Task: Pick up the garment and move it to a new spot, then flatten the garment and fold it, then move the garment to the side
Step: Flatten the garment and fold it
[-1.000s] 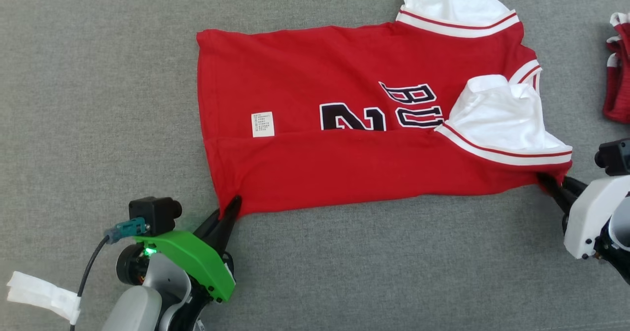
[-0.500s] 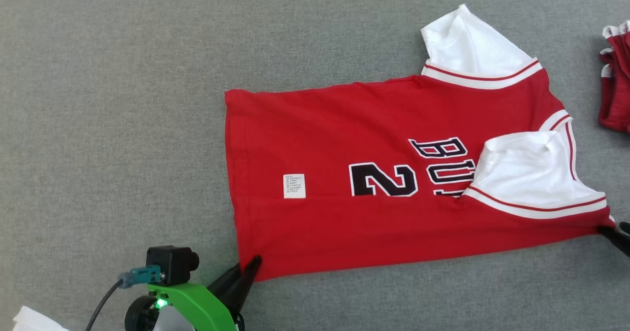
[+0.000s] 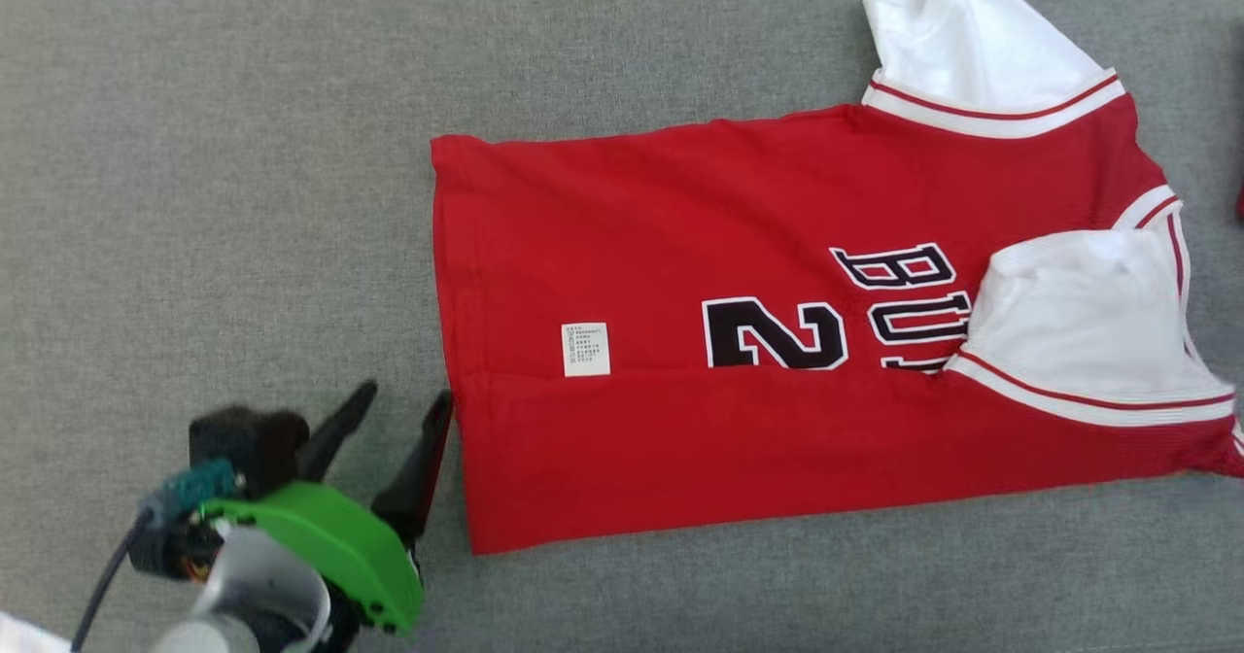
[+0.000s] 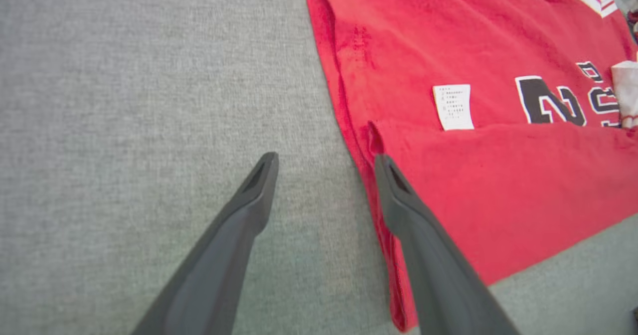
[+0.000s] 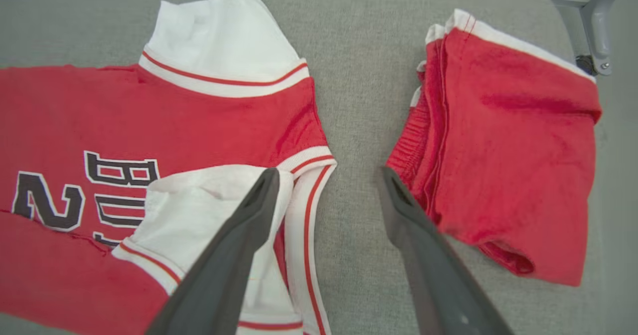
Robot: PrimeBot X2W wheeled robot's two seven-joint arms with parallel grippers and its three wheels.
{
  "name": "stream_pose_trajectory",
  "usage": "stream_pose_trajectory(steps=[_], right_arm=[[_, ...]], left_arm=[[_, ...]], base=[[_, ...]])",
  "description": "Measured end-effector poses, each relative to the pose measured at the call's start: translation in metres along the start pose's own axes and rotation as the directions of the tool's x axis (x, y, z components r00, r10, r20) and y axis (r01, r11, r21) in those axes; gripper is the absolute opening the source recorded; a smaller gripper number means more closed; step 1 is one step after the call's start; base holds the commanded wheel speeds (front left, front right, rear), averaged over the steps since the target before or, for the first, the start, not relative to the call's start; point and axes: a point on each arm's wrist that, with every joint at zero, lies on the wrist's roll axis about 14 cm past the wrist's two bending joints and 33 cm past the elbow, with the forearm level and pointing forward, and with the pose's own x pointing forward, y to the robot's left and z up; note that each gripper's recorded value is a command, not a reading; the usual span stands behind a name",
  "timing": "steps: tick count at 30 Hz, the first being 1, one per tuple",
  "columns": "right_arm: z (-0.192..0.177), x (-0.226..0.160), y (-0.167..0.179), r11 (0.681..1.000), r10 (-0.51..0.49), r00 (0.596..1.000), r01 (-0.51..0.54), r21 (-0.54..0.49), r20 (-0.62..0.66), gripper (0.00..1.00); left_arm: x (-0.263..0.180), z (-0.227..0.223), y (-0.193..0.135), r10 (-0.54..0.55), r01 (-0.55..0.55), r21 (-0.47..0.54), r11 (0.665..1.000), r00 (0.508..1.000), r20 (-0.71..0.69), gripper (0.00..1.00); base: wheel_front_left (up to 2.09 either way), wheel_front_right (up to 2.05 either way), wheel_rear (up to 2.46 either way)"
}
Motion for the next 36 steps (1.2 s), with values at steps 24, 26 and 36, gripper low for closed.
stream_pose_trajectory(steps=[24,26,36], right_arm=[[0.050,0.209,0.076,0.960,0.056,0.993,-0.082,-0.268,-0.105,1.00],[0.047,0.210,0.078,0.960,0.063,0.991,-0.093,-0.264,-0.120,1.00],[0.072,0.201,0.076,0.972,0.090,0.996,-0.082,-0.218,0.028,0.00]], left_arm=[[0.128,0.063,0.010,-0.085,0.084,0.151,0.985,0.996,-0.002,1.00],[0.131,0.064,0.007,-0.095,0.094,0.157,0.983,0.995,-0.003,1.00],[0.133,0.054,-0.017,-0.186,0.196,0.160,0.967,0.979,-0.078,0.00]], base=[[0.00,0.00,0.00],[0.00,0.00,0.00],[0.00,0.00,0.00]])
